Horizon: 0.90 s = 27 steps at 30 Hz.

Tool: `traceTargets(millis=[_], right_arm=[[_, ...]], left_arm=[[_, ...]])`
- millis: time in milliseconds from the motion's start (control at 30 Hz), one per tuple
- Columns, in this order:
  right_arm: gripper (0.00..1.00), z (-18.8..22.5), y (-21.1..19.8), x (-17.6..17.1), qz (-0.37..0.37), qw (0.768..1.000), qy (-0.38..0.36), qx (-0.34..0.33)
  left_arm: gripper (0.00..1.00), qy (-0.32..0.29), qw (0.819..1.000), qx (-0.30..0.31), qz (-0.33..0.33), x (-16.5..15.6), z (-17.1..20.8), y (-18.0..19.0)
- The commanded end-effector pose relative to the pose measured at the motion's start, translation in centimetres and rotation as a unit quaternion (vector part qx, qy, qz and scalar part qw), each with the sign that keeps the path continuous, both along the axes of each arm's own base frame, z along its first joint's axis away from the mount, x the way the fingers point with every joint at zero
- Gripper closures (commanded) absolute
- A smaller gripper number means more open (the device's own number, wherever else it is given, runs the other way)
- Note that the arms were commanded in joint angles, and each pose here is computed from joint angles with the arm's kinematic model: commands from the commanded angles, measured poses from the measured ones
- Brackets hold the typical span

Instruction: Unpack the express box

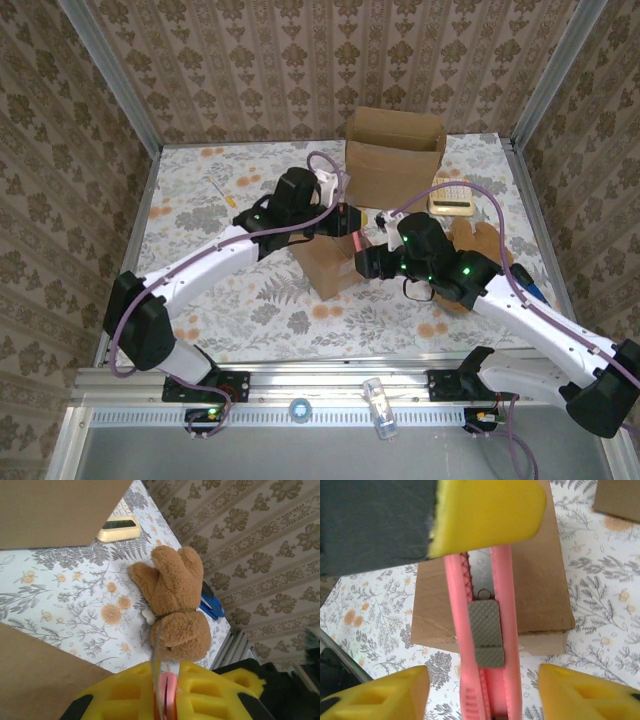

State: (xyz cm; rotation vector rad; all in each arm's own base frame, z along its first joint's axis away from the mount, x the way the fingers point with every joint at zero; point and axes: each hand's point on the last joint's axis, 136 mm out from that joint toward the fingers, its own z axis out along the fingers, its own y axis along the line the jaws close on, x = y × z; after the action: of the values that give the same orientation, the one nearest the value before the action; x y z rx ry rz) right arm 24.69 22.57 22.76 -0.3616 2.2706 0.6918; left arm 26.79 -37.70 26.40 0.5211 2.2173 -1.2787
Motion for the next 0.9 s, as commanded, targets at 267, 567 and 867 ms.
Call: traceTargets(millis=[267,567,867], right_arm=[[0.13,3.4,1.7,-0.1,0.017,0.995,-0.038,0.091],[0.04,9.9,3.4,-1.3,0.063,0.959,-0.113,0.253],[0.15,14.3,4.1,-1.8,0.089,0.923,-0.144,0.346]], left_arm=[[1.00,-0.051,0.992,-0.115,0.016,0.4,8.8,3.9],[1.00,-0.087,0.978,-0.188,0.024,-0.3,14.5,6.2],[1.00,-0.100,0.960,-0.259,0.022,-1.3,17.9,7.5]])
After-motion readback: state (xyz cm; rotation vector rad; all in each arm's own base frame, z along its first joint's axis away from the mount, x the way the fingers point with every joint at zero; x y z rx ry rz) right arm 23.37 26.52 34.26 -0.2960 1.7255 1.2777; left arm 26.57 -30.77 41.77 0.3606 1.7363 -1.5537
